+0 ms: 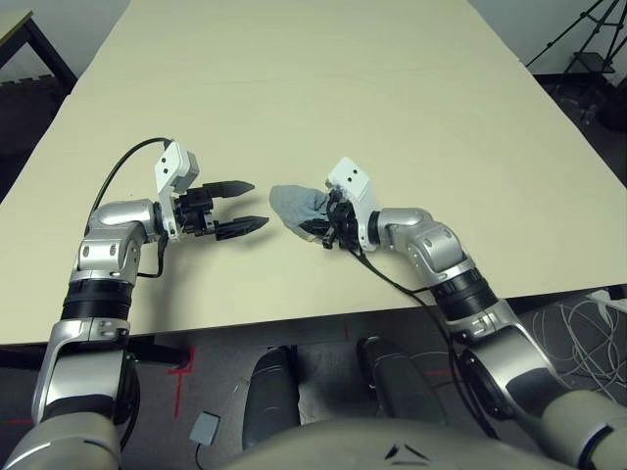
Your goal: Wipe the water off the table with a rag.
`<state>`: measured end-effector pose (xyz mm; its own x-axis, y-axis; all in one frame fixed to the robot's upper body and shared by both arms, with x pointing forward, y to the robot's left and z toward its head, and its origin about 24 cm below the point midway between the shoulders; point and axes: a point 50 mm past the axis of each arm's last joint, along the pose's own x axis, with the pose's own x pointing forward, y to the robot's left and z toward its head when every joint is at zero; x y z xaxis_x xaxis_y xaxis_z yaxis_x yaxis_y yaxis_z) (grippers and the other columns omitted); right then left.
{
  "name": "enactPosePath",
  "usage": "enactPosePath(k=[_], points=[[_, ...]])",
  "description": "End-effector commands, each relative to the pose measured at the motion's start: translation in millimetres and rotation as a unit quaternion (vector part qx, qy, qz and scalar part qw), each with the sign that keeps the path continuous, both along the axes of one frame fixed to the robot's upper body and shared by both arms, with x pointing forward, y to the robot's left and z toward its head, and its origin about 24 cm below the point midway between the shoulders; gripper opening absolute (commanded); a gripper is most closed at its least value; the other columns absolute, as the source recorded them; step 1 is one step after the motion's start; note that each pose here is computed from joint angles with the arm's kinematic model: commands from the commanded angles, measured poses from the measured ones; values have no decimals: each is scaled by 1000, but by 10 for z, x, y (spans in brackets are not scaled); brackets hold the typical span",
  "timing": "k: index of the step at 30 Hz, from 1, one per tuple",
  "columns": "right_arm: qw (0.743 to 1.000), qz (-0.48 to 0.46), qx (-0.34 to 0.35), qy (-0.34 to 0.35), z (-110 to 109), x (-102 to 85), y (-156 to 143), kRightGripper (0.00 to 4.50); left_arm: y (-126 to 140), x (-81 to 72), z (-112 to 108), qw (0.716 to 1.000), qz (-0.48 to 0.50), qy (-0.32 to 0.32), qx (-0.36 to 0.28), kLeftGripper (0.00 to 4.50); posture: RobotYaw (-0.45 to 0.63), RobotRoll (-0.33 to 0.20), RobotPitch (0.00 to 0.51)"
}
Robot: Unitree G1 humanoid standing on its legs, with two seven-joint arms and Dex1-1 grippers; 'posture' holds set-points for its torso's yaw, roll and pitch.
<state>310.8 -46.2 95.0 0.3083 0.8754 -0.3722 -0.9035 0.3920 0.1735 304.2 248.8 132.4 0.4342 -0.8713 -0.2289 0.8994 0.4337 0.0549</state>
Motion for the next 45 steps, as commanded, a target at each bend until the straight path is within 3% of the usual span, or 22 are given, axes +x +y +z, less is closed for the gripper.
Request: enactPosePath(k=[1,14,21,25,29,31,36,41,45], points=[[998,-8,-40,46,-165,-29,-179,0,-22,13,-2,1000,-4,-2,1,4500,-220,0,148],[982,-164,-89,-18,78,413,-1057,0,-83,68,-13,1000,-14,-4,-3,4500,-245,0,142],[972,-213,-95,-32,203,507,-1419,0,-89,85,-7,1000,-17,-5,-2,4500,-251,0,143],[975,-222,-15,-15,375,509,-1484,0,-92,84,-13,1000,-18,-5,-2,4500,-255,0,142],[974,-219,59,-12,786,484,-1691,0,-110,97,-29,1000,-19,-4,-2,4500,-266,0,142],[971,-230,64,-25,990,465,-1871,0,-122,106,-33,1000,-19,-3,-2,4500,-270,0,141],[964,-261,25,-53,1248,370,-2248,0,-134,125,-43,1000,-20,-4,-4,4500,-278,0,140],[956,-289,-16,-51,1302,249,-2527,0,-137,134,-52,1000,-20,-5,-5,4500,-283,0,139],[947,-316,-44,-31,1132,183,-2689,0,-133,142,-48,1000,-19,-5,-5,4500,-284,0,140]])
